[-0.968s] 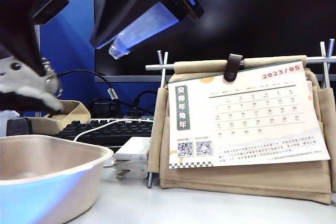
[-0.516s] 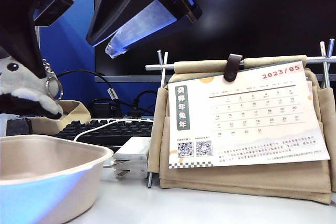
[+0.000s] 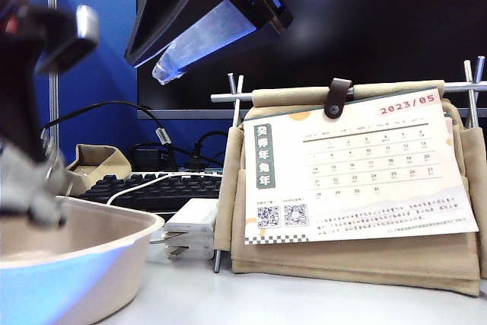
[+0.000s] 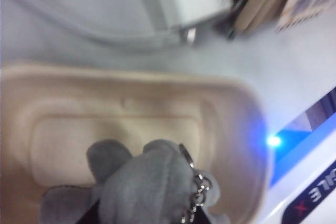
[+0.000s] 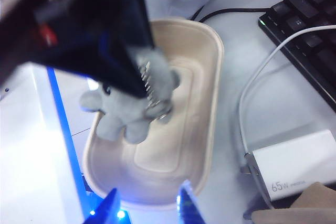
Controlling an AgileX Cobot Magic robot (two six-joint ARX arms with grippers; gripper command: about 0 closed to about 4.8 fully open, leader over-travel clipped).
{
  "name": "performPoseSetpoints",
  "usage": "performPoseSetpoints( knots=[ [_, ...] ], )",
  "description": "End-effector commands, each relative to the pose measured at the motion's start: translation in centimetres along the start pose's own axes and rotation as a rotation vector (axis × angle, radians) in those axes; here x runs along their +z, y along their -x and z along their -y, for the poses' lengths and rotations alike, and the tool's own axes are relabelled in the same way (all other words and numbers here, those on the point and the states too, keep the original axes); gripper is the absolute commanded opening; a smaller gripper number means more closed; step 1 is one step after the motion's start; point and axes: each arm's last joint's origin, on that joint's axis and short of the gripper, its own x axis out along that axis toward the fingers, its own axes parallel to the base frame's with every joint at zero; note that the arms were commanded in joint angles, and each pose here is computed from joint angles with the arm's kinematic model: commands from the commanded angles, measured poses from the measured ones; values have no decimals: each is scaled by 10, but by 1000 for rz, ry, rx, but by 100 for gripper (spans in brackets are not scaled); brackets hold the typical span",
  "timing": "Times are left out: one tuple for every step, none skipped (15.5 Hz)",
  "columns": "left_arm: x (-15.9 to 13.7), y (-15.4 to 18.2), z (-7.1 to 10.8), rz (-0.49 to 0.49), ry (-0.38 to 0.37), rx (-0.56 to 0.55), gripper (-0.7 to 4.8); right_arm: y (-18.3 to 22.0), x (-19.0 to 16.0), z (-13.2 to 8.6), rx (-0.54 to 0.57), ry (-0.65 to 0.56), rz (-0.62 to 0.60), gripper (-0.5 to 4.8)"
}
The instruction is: Identity fluffy octopus among items on the table, put them into the paper lunch box.
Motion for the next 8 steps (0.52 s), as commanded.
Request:
performPoseSetpoints(
  knots=[
    [-2, -11, -4, 48, -19, 1, 173, 2, 3, -1, 8, 2, 18, 148],
    [-2, -11, -4, 60, -23, 1, 173, 2, 3, -1, 8, 2, 18, 148],
    [0, -11, -4, 75, -29, 0, 173, 2, 3, -1, 8, 2, 17, 148],
    [1, -11, -4, 89, -34, 0, 174, 2, 3, -1, 19, 2, 17, 148],
    [2, -11, -4, 94, -36, 1, 175, 2, 3, -2, 28, 2, 17, 148],
    [2, -11, -4, 94, -36, 1, 176, 2, 2, -2, 36, 2, 17, 148],
    [2, -11, -4, 94, -36, 1, 183, 2, 2, -2, 38, 2, 17, 148],
    [2, -11, -4, 93, -36, 1, 183, 2, 2, -2, 38, 2, 17, 148]
  ],
)
